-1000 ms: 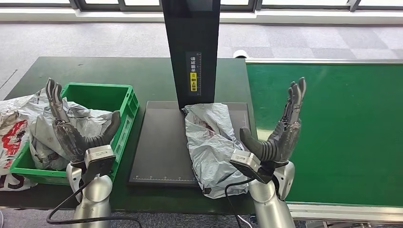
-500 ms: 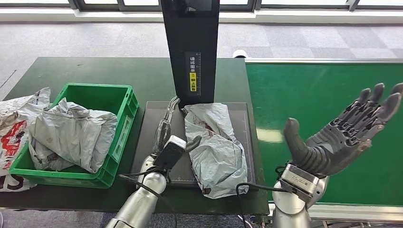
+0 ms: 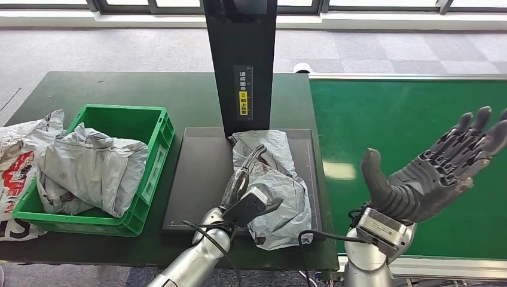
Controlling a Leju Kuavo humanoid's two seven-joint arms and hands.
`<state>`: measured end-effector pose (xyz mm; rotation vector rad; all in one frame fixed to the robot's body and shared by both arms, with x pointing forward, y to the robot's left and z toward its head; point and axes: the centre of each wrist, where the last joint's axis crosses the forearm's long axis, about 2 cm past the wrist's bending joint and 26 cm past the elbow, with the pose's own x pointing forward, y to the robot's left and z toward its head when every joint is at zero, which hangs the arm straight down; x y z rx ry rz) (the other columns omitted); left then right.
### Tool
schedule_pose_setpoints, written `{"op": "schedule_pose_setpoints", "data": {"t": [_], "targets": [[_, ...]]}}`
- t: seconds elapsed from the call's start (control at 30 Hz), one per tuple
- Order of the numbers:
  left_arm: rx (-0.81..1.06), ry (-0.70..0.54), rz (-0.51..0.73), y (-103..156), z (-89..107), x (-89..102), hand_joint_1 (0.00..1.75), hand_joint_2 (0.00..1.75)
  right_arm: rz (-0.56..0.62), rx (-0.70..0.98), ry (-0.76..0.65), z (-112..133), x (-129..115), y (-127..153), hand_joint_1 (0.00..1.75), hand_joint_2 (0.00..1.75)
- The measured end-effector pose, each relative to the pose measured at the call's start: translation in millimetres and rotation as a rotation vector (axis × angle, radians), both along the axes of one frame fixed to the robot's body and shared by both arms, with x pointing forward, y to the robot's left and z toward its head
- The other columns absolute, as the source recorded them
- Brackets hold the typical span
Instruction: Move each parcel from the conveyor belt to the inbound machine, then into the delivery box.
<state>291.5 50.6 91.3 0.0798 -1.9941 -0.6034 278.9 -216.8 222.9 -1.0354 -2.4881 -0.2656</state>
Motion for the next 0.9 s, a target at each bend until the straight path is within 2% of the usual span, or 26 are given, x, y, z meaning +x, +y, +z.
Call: {"op": "schedule_pose_setpoints", "data": {"t": [0.27,0.57,0.9], "targets": [[0.091,0.034,-0.021,-6,-6.0,-3.9,0.00,1.75,-0.001,-0.003,0.001,0,0,0,0.00,1.75],[0.262,0.168,-0.046,-7,-30.0,-19.3,0.00,1.75,0.000,-0.001,0.006,-2,-1,0,0.00,1.75],[0.330,0.188,-0.063,-6,-36.1,-21.8,0.00,1.75,-0.001,-0.003,0.006,-2,-1,0,0.00,1.75]]}}
